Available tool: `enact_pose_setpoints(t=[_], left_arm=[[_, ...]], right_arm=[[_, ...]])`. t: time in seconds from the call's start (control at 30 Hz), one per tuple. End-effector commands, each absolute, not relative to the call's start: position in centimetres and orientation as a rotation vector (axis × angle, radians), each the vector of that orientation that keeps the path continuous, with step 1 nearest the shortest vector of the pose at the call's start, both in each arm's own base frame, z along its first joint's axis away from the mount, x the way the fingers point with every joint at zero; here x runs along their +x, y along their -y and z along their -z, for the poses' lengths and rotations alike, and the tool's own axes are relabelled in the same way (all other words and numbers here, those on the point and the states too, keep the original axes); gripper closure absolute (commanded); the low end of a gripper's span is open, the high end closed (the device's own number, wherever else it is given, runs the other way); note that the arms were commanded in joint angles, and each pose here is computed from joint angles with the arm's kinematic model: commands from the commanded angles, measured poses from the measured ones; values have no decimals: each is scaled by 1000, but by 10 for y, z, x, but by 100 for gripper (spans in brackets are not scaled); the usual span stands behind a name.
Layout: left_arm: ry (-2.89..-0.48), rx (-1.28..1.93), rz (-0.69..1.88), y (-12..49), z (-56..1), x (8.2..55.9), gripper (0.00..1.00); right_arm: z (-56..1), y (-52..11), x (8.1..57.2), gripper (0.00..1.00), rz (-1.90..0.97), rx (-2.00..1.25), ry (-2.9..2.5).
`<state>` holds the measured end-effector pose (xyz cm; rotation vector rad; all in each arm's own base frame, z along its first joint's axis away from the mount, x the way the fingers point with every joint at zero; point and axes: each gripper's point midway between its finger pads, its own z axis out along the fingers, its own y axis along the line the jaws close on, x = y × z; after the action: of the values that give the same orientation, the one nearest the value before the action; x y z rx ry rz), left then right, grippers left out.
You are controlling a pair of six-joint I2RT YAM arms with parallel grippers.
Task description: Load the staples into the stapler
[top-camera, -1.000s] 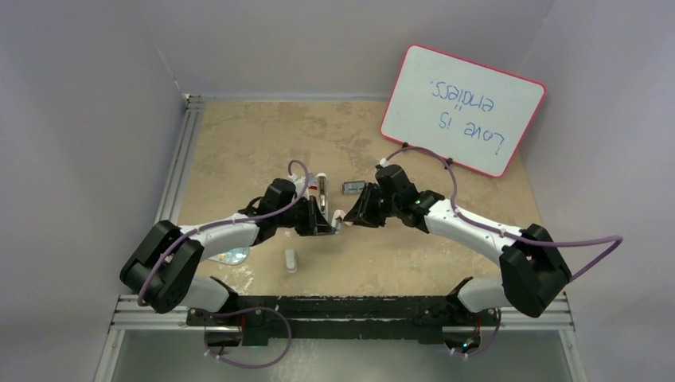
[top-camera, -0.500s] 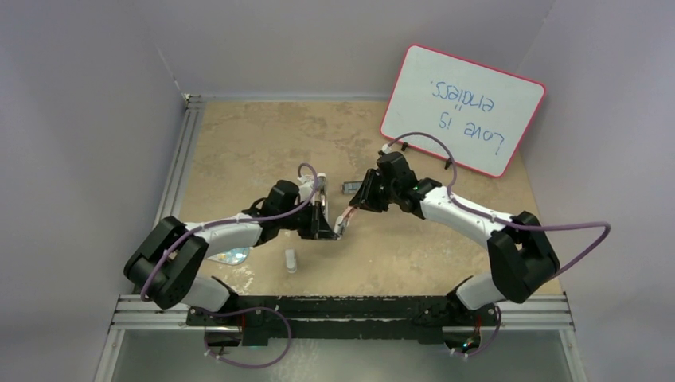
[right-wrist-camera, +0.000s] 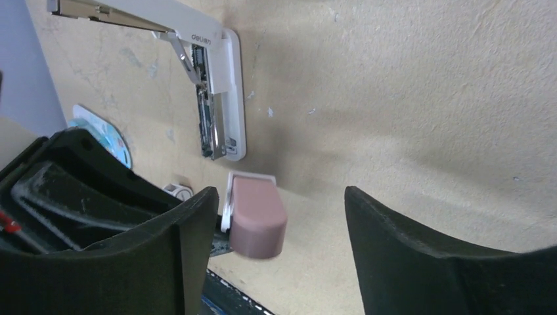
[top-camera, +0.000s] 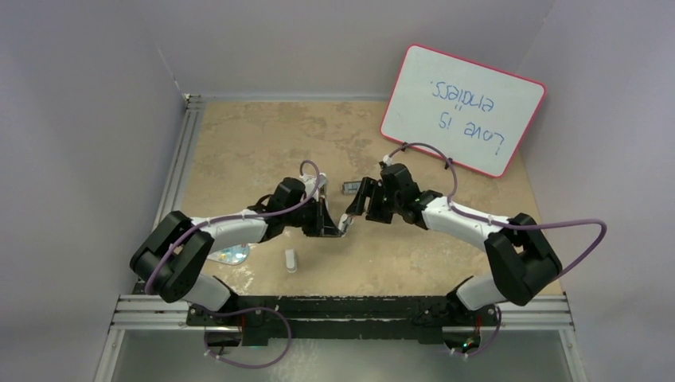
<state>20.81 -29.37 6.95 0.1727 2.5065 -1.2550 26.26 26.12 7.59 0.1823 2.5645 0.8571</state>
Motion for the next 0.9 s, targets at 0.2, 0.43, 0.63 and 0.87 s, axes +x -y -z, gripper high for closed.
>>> enact_pose_setpoints(t=[0.2, 0.43, 0.63, 0.87], left_arm=[[-2446, 103, 1303, 309, -89, 226, 100], [-2429, 109, 1323, 311, -95, 226, 100], [-2416, 113, 1318, 310, -93, 227, 100], [-2412, 112, 1311, 309, -93, 227, 100]], right_arm=[[-111, -286, 267, 21, -1113, 255, -2395], [-93, -290, 265, 36, -1077, 310, -2442], [-85, -299, 259, 44, -1074, 292, -2468], [-75, -304, 258, 62, -1031, 309, -2495]])
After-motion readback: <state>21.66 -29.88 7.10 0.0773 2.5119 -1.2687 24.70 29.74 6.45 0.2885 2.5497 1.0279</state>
